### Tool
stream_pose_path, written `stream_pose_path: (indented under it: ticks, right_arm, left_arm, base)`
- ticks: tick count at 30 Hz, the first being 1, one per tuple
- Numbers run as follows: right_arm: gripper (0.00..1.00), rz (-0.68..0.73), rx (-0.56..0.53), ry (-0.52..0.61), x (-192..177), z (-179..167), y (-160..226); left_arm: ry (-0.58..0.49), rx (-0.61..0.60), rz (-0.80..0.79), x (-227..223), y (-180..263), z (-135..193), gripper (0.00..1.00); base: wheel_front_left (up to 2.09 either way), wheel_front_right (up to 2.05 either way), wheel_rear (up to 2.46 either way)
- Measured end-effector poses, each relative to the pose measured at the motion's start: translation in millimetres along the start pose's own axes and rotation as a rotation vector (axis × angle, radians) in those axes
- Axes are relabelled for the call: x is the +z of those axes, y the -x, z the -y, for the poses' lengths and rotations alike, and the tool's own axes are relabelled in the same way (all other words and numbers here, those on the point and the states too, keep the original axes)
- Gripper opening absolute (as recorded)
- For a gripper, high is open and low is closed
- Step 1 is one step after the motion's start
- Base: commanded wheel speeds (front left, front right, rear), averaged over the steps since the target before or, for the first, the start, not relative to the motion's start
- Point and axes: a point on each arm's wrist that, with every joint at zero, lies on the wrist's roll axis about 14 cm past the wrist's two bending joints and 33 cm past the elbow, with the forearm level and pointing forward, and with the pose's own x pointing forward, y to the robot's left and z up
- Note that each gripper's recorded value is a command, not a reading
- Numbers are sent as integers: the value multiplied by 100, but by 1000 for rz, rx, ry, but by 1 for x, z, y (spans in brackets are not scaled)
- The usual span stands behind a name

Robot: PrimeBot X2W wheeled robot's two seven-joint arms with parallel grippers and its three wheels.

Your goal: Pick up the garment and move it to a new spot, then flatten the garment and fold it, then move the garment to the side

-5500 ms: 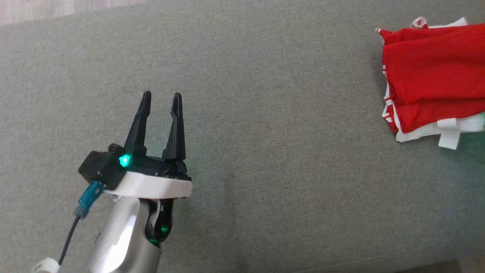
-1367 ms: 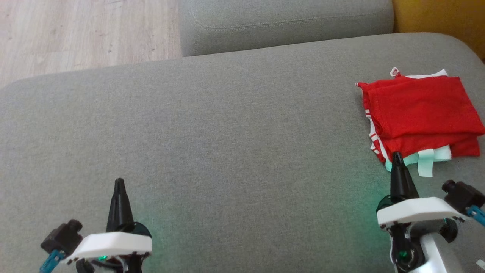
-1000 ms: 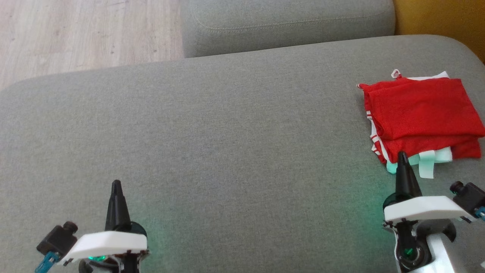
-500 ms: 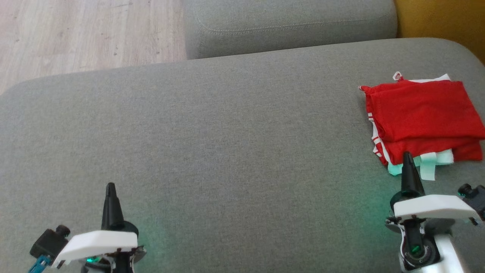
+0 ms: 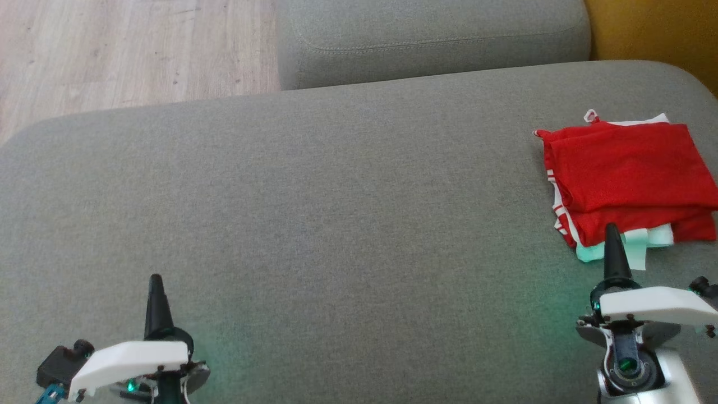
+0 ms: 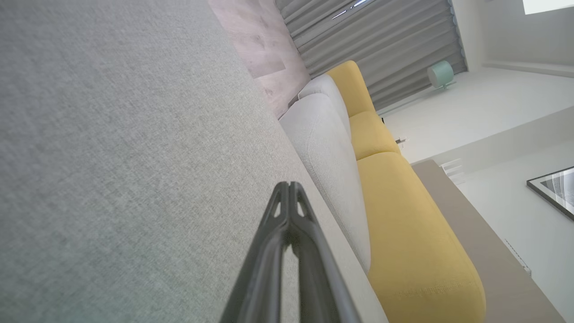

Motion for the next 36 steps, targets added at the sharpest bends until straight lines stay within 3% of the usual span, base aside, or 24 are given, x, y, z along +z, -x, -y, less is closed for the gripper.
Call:
stream_pose_path:
  ticks: [36]
  right_arm:
    - [0,-2,29,-407,10,-6,3]
  left_arm:
    - [337,-9,24,21,4,0,0]
  base:
    - [0,0,0]
